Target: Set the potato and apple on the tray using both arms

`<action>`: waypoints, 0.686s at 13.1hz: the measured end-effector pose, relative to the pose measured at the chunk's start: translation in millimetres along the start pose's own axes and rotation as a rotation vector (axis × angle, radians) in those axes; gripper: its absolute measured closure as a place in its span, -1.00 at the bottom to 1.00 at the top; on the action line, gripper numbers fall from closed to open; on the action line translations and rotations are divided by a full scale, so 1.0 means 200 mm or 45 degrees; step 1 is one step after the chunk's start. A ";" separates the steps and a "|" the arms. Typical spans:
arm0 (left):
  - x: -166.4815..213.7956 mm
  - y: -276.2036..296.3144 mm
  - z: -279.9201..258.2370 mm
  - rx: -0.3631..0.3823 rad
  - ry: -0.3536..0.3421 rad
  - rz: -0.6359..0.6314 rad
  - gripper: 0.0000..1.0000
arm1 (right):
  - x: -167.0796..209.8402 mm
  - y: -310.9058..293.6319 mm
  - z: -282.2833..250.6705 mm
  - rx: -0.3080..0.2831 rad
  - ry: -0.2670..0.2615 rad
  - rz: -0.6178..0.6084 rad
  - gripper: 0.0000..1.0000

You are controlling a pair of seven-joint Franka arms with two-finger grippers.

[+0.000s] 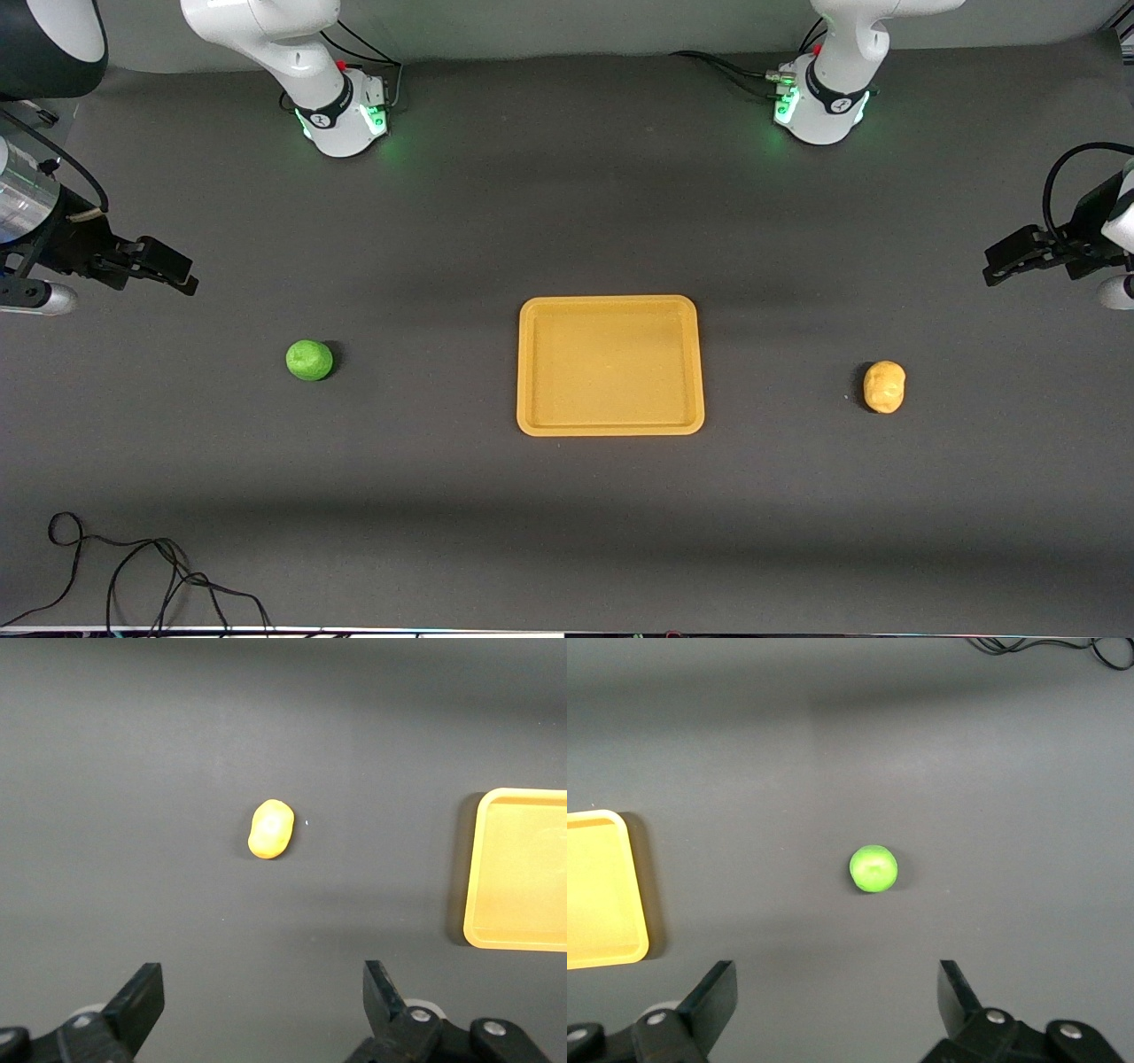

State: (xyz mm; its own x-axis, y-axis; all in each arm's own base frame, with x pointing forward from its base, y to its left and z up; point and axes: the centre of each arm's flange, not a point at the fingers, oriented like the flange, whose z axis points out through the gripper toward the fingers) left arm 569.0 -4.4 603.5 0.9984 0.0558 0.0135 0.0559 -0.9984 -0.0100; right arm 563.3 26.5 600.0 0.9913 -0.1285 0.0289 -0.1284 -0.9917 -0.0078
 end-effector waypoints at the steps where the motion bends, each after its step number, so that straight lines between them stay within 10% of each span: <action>1: 0.00 0.01 0.00 0.000 -0.001 0.007 -1.00 | 0.00 0.00 0.01 -0.004 -0.002 0.000 -1.00; 9: 0.00 0.01 0.06 0.004 0.016 0.036 -1.00 | -0.02 0.12 0.01 -0.009 -0.011 0.049 -1.00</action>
State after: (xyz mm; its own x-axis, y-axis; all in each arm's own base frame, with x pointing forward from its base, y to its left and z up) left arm 568.6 -6.3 591.0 0.9993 0.0272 0.0260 0.0275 -0.9995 -0.0140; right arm 557.3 3.4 596.9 0.9858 -0.1669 0.0199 -0.1669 -0.9860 -0.0014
